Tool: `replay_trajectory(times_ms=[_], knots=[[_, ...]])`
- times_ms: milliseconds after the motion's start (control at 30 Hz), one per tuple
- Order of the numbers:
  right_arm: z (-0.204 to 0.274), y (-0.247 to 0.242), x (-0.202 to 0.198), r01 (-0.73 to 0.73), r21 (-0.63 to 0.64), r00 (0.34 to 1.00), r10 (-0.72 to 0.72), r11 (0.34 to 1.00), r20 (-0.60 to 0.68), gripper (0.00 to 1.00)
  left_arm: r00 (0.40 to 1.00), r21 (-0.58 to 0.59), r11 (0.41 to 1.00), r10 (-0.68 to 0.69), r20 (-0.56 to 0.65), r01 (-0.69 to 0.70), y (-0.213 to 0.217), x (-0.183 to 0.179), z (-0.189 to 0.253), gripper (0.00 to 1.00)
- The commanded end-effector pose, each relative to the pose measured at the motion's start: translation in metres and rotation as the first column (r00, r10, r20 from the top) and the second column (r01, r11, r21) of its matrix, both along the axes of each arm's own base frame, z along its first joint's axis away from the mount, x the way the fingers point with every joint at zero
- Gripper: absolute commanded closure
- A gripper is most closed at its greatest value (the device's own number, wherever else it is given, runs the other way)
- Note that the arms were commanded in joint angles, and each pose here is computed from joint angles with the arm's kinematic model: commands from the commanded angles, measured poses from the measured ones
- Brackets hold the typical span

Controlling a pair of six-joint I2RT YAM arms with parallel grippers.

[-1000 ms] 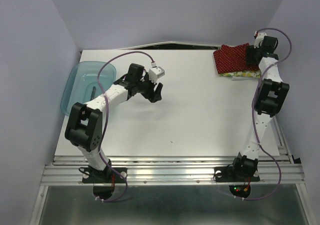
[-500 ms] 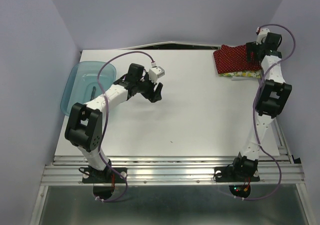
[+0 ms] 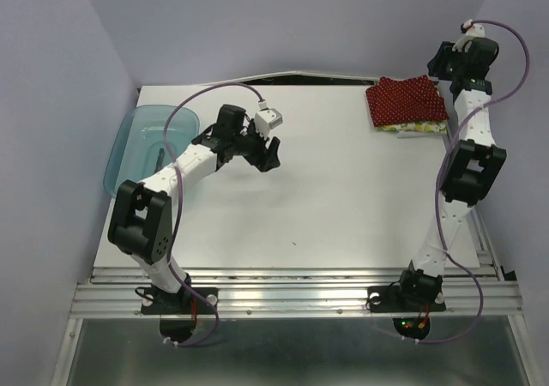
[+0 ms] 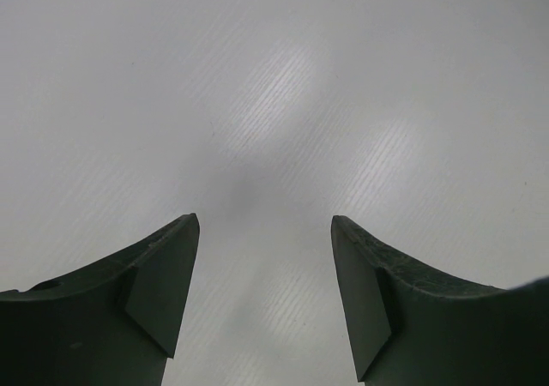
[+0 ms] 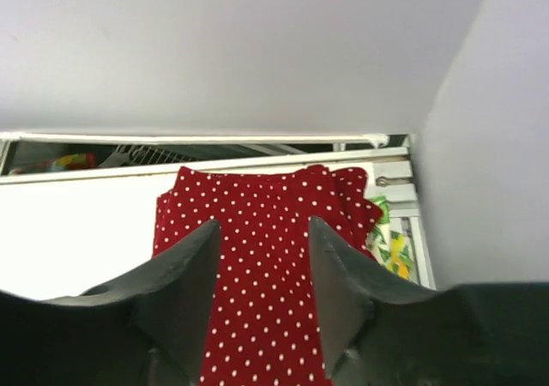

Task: Fold and stack the skirts
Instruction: Neatly place the folded skirt to the corner

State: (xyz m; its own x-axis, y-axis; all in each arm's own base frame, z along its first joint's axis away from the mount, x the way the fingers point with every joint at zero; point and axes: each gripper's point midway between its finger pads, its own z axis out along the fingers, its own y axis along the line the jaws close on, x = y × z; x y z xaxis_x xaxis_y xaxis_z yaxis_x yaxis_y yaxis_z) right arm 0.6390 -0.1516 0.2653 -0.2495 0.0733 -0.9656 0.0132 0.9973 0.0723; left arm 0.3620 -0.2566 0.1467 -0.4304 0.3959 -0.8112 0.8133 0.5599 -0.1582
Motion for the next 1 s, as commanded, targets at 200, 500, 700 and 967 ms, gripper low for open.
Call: replay_trajectory(times_ms=[200,500,700,967], knots=[[-0.040,0.015,0.038,-0.089,0.289,0.994,0.069,0.953,0.079,0.69,0.997,-0.109,0.993,-0.035,0.064,0.042,-0.017,0.009,0.041,0.26],[-0.089,-0.006,0.058,0.005,0.289,0.997,-0.027,0.957,0.073,0.70,0.999,-0.112,0.993,-0.019,0.028,0.022,-0.013,0.014,0.028,0.26],[-0.114,-0.038,0.061,0.096,0.246,0.986,-0.127,0.964,0.111,0.68,1.000,-0.092,0.996,-0.021,0.015,0.022,-0.013,0.020,0.022,0.26],[-0.149,-0.057,0.062,0.135,0.233,0.982,-0.161,0.963,0.099,0.59,1.000,-0.079,0.997,-0.015,-0.003,0.014,-0.014,0.028,0.022,0.25]])
